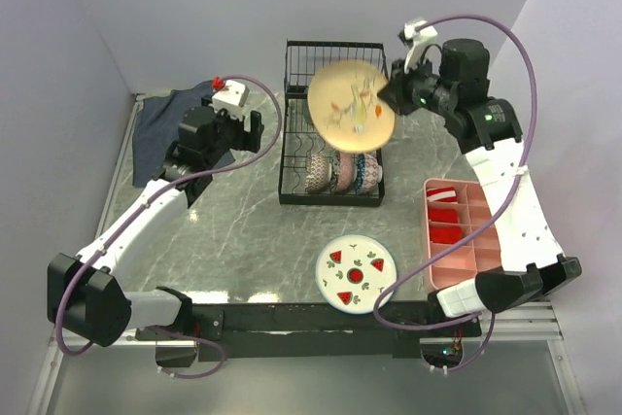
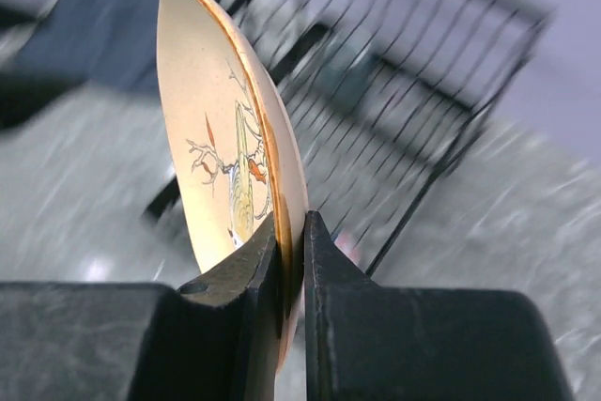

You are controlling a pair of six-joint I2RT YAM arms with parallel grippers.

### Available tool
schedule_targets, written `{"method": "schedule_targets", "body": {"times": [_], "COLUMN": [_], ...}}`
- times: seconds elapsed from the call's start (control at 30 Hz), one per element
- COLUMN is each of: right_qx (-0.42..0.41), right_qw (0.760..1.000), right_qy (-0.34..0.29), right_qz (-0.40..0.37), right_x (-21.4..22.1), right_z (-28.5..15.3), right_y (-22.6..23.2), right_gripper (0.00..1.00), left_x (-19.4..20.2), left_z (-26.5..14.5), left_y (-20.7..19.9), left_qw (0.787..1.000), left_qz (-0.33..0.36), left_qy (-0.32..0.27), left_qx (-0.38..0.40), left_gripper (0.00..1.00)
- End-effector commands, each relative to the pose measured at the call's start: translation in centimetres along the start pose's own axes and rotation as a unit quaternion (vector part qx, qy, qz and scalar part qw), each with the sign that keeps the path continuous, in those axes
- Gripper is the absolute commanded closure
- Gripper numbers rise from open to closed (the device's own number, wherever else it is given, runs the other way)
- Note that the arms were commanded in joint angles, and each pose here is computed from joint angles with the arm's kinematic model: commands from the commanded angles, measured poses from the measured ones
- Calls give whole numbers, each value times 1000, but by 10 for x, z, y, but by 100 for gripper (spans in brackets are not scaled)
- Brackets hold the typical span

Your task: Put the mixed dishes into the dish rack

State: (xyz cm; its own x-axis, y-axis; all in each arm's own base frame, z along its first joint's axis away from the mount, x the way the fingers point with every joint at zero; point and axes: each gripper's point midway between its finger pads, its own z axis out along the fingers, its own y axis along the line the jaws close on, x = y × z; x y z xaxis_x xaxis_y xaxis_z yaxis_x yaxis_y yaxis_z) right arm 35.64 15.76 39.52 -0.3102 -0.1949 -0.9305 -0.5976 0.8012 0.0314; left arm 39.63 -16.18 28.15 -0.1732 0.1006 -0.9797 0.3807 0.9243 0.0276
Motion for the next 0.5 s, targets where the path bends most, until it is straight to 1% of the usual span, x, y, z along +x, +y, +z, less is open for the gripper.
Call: {"method": "schedule_targets", "body": {"times": [0.0, 0.03, 0.07, 0.1, 0.17, 0.23, 0.27, 0.3, 0.33, 0.37, 0.4, 0.43, 0.47], "right_qx": [124, 182, 204, 246, 299, 306, 332, 339, 350, 361, 374, 390, 402], "right_qw": [955, 943, 938, 920, 900, 884, 873, 868, 860, 858, 846, 840, 837], "right_qy": [-270, -277, -277, -302, -311, -343, -342, -346, -355, -351, -364, -365, -361], "right_qz": [8, 24, 31, 47, 62, 85, 99, 107, 110, 106, 110, 94, 91], "right_x": [-131, -130, -130, -139, -138, -149, -147, -150, -156, -154, -159, -162, -159], "right_z": [-37, -37, -26, -29, -24, -27, -21, -20, -24, -15, -17, -19, -8], "right_y": [-17, -34, -32, -39, -48, -52, -60, -62, -64, -66, -67, -70, -72], "right_gripper": [100, 100, 100, 100, 100, 100, 100, 100, 100, 100, 100, 100, 100], "left_x": [-4, 0, 5, 6, 9, 10, 14, 13, 14, 16, 15, 15, 19], "left_z": [-3, -3, -3, -3, -4, -5, -5, -5, -5, -6, -6, -6, -7], "left_y": [19, 21, 24, 26, 31, 35, 36, 36, 38, 38, 38, 37, 36], "left_qw": [998, 997, 997, 997, 996, 996, 996, 996, 995, 995, 995, 996, 996], "left_qz": [-19, -27, -31, -37, -52, -55, -56, -56, -58, -59, -60, -60, -60], "left_qy": [-29, -27, -21, -19, -17, -18, -15, -18, -18, -18, -22, -23, -22], "left_qx": [-56, -61, -66, -68, -70, -72, -72, -72, -73, -73, -71, -68, -66], "left_gripper": [14, 14, 14, 13, 13, 13, 13, 13, 13, 13, 13, 12, 12]}}
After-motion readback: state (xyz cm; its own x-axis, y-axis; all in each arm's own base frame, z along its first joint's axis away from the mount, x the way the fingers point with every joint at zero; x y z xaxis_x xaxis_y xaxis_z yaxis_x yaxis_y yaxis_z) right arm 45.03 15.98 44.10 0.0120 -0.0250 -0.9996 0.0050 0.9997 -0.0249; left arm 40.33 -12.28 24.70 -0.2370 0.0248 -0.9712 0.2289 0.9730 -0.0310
